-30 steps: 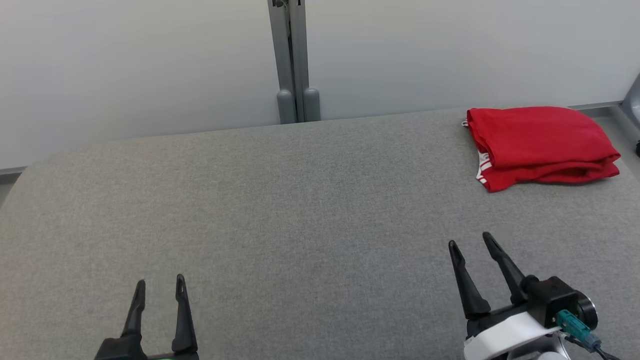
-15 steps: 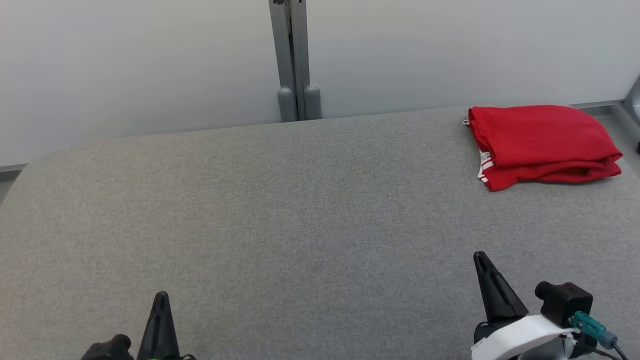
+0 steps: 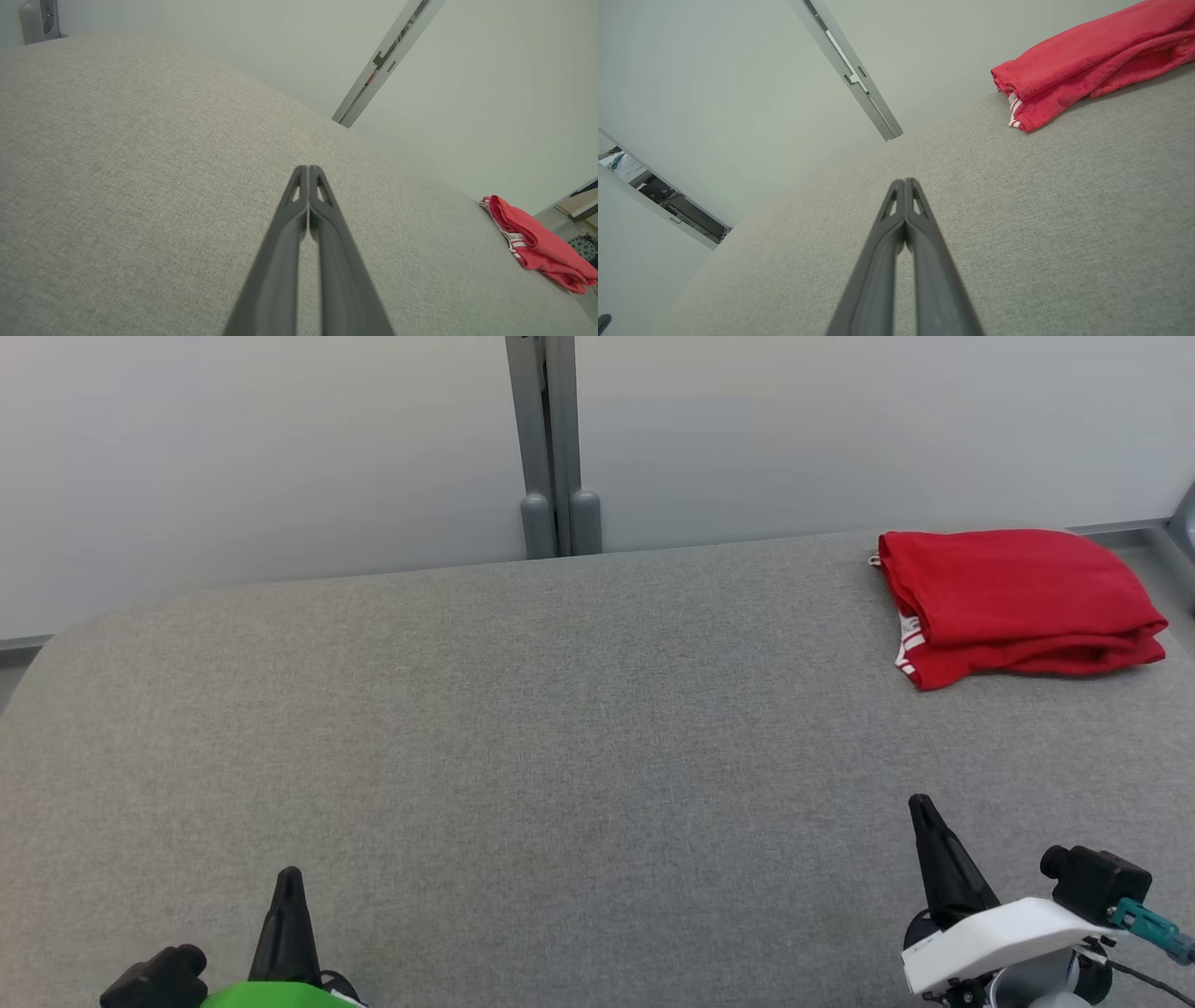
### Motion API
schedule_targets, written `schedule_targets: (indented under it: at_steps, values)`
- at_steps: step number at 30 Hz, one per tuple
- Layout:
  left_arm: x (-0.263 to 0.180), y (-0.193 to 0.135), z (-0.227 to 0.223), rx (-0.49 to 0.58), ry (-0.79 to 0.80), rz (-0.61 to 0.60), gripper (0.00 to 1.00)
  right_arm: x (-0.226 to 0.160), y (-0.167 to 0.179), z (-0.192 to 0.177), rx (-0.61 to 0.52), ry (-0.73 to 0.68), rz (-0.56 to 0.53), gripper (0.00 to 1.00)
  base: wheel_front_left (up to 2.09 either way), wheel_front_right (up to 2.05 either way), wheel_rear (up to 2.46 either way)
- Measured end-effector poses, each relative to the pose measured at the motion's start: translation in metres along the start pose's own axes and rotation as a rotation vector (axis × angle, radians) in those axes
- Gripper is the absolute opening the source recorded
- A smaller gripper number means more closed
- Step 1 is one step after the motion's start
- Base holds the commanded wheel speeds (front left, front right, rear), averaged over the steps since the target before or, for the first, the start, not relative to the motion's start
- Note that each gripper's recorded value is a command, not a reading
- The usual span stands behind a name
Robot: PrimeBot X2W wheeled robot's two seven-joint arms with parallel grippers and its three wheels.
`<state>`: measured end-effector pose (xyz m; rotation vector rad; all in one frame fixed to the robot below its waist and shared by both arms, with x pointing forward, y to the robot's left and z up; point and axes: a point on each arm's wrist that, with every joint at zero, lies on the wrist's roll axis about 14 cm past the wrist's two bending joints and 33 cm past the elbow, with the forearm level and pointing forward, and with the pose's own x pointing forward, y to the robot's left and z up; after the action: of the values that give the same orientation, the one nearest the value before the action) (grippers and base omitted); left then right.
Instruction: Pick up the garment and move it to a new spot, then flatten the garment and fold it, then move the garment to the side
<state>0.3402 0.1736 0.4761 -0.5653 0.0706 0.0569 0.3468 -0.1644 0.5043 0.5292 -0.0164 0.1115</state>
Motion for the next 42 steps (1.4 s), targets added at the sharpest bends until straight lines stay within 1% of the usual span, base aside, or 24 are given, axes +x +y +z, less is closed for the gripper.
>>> schedule_targets:
  at_steps: [8, 9, 16, 27, 42]
  values:
    - [0.006, 0.001, 0.003, -0.118, 0.007, 0.005, 0.0, 0.005, -0.006, 0.004, 0.117, -0.005, -0.027, 0.0, 0.0, 0.0, 0.0]
    - [0.008, 0.001, 0.004, -0.144, 0.01, 0.004, 0.0, 0.005, -0.008, 0.004, 0.149, -0.006, -0.036, 0.0, 0.0, 0.0, 0.0]
    - [0.012, 0.003, 0.006, -0.243, 0.017, 0.009, 0.0, 0.008, -0.013, 0.005, 0.243, -0.008, -0.057, 0.0, 0.0, 0.0, 0.0]
    - [0.018, 0.004, 0.009, -0.376, 0.022, 0.007, 0.0, 0.013, -0.019, 0.008, 0.384, -0.013, -0.081, 0.0, 0.0, 0.0, 0.0]
    - [0.025, 0.004, 0.015, -0.541, 0.025, -0.003, 0.0, 0.019, -0.025, 0.011, 0.548, -0.023, -0.101, 0.0, 0.0, 0.0, 0.0]
